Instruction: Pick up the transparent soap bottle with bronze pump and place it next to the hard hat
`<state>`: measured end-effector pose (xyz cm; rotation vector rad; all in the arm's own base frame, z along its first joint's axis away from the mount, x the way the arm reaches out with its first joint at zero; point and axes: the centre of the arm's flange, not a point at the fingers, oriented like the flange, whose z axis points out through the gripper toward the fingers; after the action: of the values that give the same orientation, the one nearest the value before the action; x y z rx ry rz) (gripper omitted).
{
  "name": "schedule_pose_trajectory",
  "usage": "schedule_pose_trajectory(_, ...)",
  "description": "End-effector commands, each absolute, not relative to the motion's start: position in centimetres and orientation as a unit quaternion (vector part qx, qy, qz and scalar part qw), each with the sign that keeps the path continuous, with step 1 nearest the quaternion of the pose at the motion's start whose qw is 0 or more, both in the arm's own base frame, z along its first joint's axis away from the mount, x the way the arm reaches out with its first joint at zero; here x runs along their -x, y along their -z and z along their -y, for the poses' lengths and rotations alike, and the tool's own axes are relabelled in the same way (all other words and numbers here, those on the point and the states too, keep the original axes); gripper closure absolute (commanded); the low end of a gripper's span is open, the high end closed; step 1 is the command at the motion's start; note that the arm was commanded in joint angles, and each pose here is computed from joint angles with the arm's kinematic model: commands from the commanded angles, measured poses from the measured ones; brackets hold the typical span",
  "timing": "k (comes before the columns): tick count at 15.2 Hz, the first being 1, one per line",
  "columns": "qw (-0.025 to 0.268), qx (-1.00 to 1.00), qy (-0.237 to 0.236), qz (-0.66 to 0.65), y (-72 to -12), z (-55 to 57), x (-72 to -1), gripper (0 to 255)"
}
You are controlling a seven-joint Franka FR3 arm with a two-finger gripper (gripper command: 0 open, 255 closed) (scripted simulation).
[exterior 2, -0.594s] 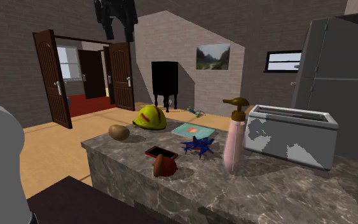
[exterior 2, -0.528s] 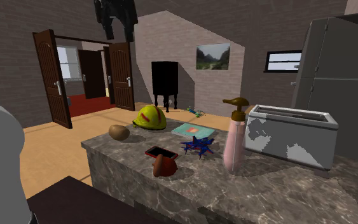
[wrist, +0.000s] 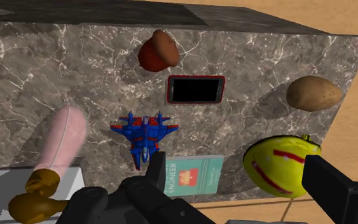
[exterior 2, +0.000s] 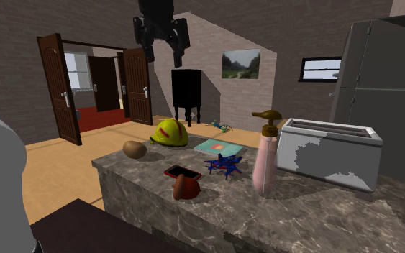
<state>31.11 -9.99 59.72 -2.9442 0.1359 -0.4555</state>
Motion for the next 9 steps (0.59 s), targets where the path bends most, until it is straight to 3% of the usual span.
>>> schedule_pose_trajectory(1,0.081,0.983,0.163,-0.032,-58.3,12.1,-31.5,0)
schedule_pose_trajectory(9,0.09,0.975,0.202,0.015,-52.6,21.3,-33.8,0)
